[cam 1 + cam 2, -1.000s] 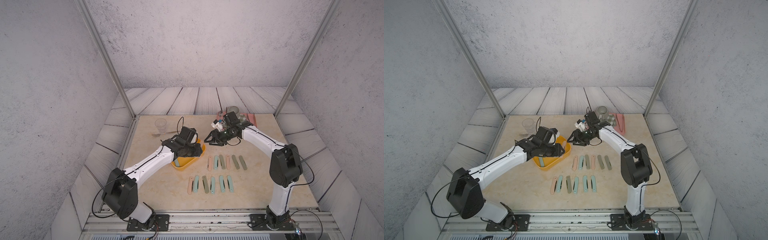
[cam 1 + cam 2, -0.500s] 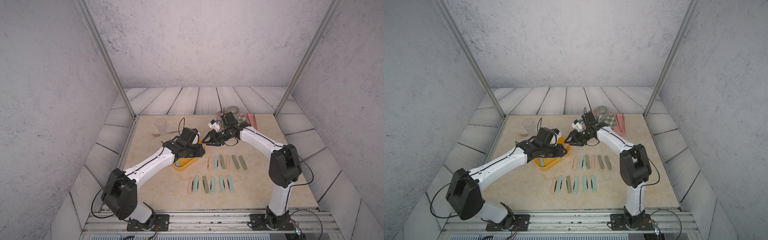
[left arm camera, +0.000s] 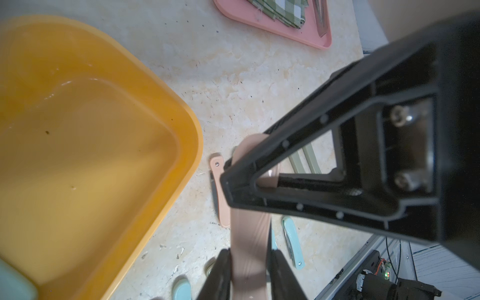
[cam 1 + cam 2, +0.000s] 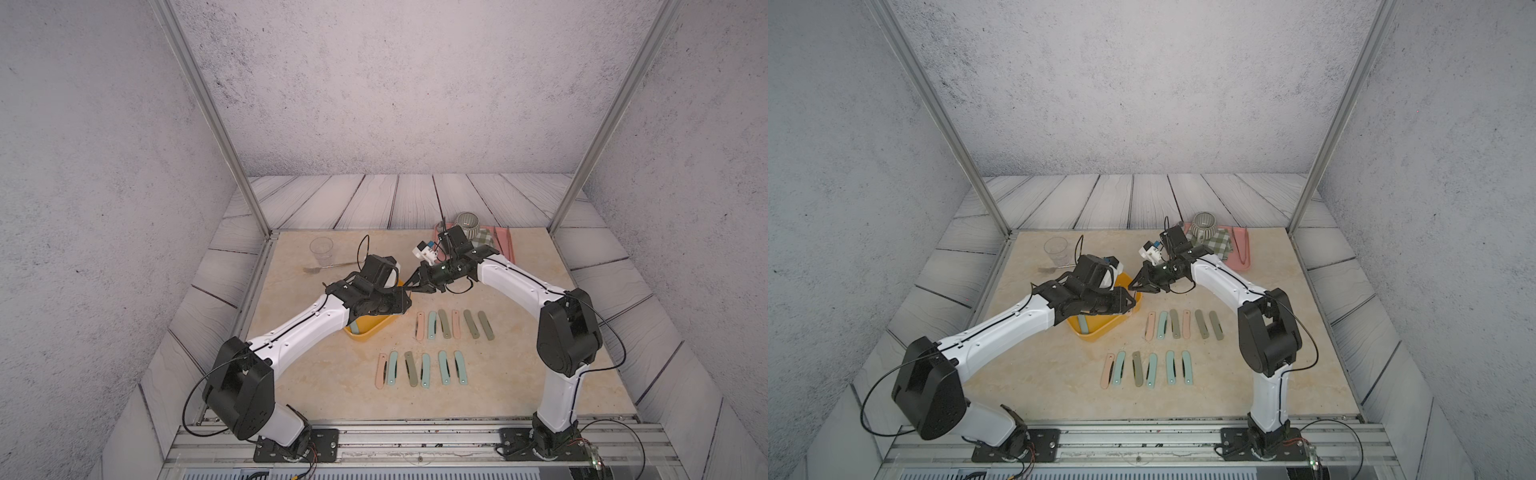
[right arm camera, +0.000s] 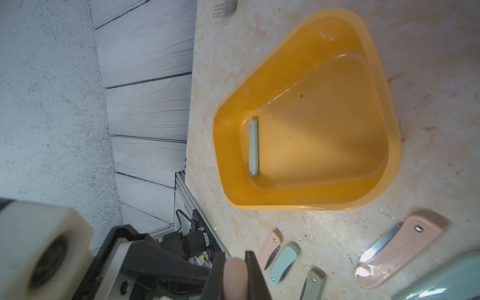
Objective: Take the fruit knife out of the storage box
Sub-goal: Place the fruit knife at the center of the board.
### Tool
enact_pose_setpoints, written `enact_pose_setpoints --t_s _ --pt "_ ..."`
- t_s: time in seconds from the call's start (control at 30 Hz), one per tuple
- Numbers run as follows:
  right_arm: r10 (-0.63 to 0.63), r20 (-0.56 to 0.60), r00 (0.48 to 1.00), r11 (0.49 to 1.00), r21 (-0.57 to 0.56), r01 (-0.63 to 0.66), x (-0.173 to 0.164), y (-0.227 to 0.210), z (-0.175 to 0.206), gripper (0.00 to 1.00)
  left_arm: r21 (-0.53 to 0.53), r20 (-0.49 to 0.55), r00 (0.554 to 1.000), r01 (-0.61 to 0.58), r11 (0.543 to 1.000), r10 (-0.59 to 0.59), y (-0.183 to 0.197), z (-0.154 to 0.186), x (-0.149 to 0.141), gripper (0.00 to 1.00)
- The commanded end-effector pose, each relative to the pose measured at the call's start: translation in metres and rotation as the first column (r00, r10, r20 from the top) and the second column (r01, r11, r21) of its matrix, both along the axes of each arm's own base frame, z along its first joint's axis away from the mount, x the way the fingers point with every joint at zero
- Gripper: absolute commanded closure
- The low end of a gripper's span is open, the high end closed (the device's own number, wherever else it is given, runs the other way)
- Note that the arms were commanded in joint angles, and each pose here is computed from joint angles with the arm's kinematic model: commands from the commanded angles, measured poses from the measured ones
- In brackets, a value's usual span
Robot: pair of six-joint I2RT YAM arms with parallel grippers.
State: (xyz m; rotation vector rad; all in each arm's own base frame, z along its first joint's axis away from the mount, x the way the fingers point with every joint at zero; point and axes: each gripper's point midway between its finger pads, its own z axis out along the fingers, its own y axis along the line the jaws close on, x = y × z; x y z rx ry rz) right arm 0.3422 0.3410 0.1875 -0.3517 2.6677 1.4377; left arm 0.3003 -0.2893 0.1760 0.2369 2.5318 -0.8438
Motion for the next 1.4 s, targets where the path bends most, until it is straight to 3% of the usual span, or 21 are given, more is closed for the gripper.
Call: enact_pose_setpoints --t_s 0.0,0.33,0.53,0.67,0.9,1.1,1.37 --pt "0.003 0.01 1.0 1.0 0.0 -0.003 -0.001 0.0 0.002 0.94 -0.024 0.031 0.999 0.008 1.0 -0.007 -0.003 0.01 -0.002 0.71" --pt "-0.021 0.039 0.999 1.0 -0.018 0.022 0.006 -0.015 0.012 1.0 0.003 0.043 0.999 0.002 1.0 -0.002 0.007 0.011 -0.007 0.37" --pt "-0.03 0.028 0.999 0.985 -0.168 0.034 -0.009 -0.057 -0.006 1.0 0.043 0.082 0.996 -0.047 0.998 0.043 0.024 0.016 -0.008 0.24" --pt "-0.042 0.0 0.999 0.95 -0.31 0.04 -0.031 -0.094 -0.027 1.0 0.052 0.127 0.988 -0.097 0.994 0.089 0.035 0.021 -0.005 0.21" --pt "-0.103 -0.056 0.993 0.837 -0.545 0.056 -0.068 -0.154 -0.06 1.0 0.068 0.116 0.986 -0.128 0.989 0.12 0.049 0.019 -0.004 0.2" --pt "-0.165 -0.084 0.983 0.763 -0.643 0.073 -0.092 -0.183 -0.082 1.0 0.076 0.086 0.984 -0.162 0.984 0.156 0.06 0.013 0.001 0.18" --pt "-0.198 -0.119 0.973 0.701 -0.711 0.056 -0.106 -0.2 -0.121 0.97 0.089 0.059 0.984 -0.175 0.981 0.17 0.067 0.006 0.01 0.18"
